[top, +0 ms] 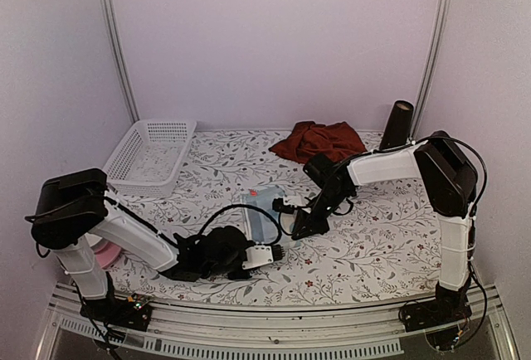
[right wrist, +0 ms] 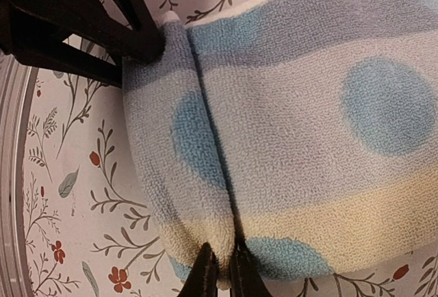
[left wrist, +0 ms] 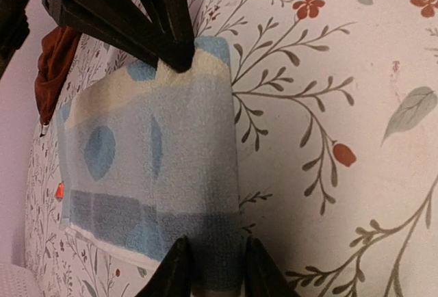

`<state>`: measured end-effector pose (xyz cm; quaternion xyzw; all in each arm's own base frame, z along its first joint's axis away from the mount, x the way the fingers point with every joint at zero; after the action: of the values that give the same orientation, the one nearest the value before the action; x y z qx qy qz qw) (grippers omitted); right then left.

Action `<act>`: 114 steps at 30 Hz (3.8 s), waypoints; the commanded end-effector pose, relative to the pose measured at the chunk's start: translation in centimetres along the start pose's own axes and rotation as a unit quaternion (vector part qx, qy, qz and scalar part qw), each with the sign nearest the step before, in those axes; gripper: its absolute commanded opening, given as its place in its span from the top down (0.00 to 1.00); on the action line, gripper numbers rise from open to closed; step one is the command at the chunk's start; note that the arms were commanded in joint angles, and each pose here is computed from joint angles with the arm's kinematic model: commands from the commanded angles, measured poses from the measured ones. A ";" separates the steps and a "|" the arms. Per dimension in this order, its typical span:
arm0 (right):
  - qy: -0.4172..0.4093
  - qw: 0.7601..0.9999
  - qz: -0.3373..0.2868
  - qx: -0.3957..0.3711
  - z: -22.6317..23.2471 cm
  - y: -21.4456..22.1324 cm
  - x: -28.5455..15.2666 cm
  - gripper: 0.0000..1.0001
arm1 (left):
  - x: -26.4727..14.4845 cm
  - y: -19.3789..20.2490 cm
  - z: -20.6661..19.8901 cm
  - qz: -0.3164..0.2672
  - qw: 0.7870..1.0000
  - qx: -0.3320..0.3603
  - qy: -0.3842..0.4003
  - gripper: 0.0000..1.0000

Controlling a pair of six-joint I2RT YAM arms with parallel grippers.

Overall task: Roll the towels
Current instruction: Roll the towel at the center of the board.

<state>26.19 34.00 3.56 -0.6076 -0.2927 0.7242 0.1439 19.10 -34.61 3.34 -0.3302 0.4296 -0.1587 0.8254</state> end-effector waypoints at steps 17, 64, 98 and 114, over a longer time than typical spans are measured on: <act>0.027 0.999 0.010 -0.038 0.1 -0.1 -1.9 0.60 | 0.4 0.9 -0.1 0.036 0.999 -0.024 0.024 1.00; 0.138 0.946 0.109 -0.273 4.3 0.0 2.0 0.52 | -1.5 -0.6 2.0 0.006 0.972 -0.172 0.159 1.00; 0.148 0.953 0.065 -0.257 4.2 -1.5 1.2 0.73 | -1.0 0.3 1.4 0.023 0.966 -0.186 0.177 1.00; 0.017 0.980 0.024 -0.195 5.9 -1.5 1.1 0.96 | -1.5 0.6 1.5 0.034 0.964 -0.187 0.185 0.78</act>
<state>20.92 35.07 4.57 -0.6930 -0.4208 0.5853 -0.0114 19.15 -33.01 3.99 -0.4246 0.6064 -0.1081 0.6635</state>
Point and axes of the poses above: each gripper's point midway between its finger pads, its own x axis out along the fingers, its own z axis along the line the jaws close on, y = z × x, the point moved 2 cm from there along -x, back along the fingers, and after that the axes turned 15 degrees about -x, right-handed, at the moved point
